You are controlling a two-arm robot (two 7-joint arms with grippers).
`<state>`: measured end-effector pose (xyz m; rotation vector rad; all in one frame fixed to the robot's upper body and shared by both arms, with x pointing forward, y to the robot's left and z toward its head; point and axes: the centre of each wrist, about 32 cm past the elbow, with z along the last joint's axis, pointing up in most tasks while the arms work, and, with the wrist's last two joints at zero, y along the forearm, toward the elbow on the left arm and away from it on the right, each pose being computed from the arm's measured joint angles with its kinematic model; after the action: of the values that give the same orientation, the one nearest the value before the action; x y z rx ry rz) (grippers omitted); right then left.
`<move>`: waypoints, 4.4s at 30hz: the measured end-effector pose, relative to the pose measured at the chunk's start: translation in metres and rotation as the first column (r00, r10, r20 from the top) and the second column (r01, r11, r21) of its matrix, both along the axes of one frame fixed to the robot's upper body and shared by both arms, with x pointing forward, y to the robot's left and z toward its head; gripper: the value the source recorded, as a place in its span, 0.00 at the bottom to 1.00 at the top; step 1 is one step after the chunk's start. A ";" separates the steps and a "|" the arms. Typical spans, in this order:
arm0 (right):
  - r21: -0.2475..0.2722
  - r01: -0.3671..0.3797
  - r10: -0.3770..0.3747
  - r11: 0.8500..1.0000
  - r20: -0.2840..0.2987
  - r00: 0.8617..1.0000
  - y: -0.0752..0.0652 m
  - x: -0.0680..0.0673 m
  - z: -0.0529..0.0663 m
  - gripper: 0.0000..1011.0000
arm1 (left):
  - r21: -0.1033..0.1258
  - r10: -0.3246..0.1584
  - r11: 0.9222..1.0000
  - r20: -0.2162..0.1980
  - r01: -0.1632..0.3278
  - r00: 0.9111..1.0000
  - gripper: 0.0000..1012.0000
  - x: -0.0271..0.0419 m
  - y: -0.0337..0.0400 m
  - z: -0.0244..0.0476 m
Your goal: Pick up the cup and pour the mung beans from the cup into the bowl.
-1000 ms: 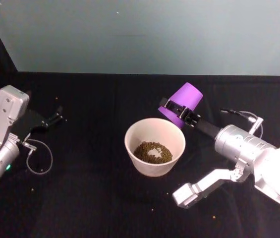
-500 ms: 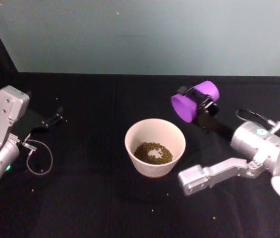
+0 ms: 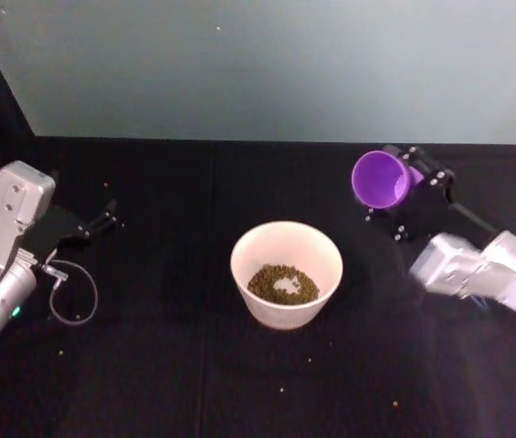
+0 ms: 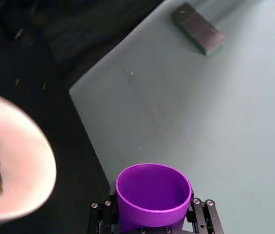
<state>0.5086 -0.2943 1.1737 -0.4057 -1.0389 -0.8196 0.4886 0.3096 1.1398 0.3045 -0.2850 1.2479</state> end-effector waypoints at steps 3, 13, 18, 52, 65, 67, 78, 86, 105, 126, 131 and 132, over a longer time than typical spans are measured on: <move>0.153 -0.012 0.026 0.988 -0.084 0.996 -0.007 0.001 -0.012 0.75 | 0.000 0.000 1.000 0.000 0.000 1.000 0.99 0.0000 0.0000 0.0000; 0.510 0.061 0.132 0.858 -0.333 0.934 -0.016 0.002 -0.045 0.75 | 0.000 0.000 1.000 0.000 0.000 1.000 0.99 0.0000 0.0000 0.0000; 0.575 0.103 0.169 0.812 -0.400 0.901 -0.020 0.003 -0.057 0.75 | 0.000 0.000 1.000 0.000 0.000 1.000 0.99 0.0000 0.0000 0.0000; 0.633 0.145 0.257 0.761 -0.498 0.828 -0.025 0.005 -0.061 0.75 | 0.000 0.000 1.000 0.000 0.000 1.000 0.99 0.0000 0.0000 0.0000; 0.625 0.179 0.264 0.760 -0.547 0.795 -0.018 0.015 -0.066 0.75 | 0.000 0.000 1.000 0.000 0.000 1.000 0.99 0.0000 0.0000 0.0000; 0.623 0.180 0.263 0.761 -0.550 0.793 -0.017 0.016 -0.068 0.75 | 0.000 0.000 1.000 0.000 0.000 1.000 0.99 0.0000 0.0000 0.0000; 0.605 0.190 0.259 0.774 -0.576 0.775 -0.015 0.018 -0.079 0.75 | 0.000 0.000 1.000 0.000 0.000 1.000 0.99 0.0000 0.0000 0.0000; 0.604 0.192 0.265 0.773 -0.584 0.767 -0.020 0.015 -0.087 0.75 | 0.000 0.000 1.000 0.000 0.000 1.000 0.99 0.0000 0.0000 0.0000; 0.609 0.196 0.276 0.769 -0.591 0.758 -0.022 0.013 -0.090 0.80 | 0.000 0.000 1.000 0.000 0.000 1.000 0.99 0.0000 0.0000 0.0000; 0.640 0.170 0.282 0.749 -0.540 0.793 -0.020 0.002 -0.073 0.99 | 0.000 0.000 1.000 0.000 0.000 1.000 0.99 0.0000 0.0000 0.0000; 0.669 0.156 0.288 0.727 -0.503 0.815 -0.021 -0.007 -0.060 0.99 | 0.000 0.000 1.000 0.000 0.000 1.000 0.99 0.0000 0.0000 0.0000; 0.673 0.153 0.290 0.723 -0.497 0.818 -0.021 -0.009 -0.058 0.99 | 0.000 0.000 1.000 0.000 0.000 1.000 0.99 0.0000 0.0000 0.0000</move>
<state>0.4998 -0.3152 1.1154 0.0536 -0.1195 -0.8743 0.4886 0.3097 1.1398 0.3044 -0.2850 1.2480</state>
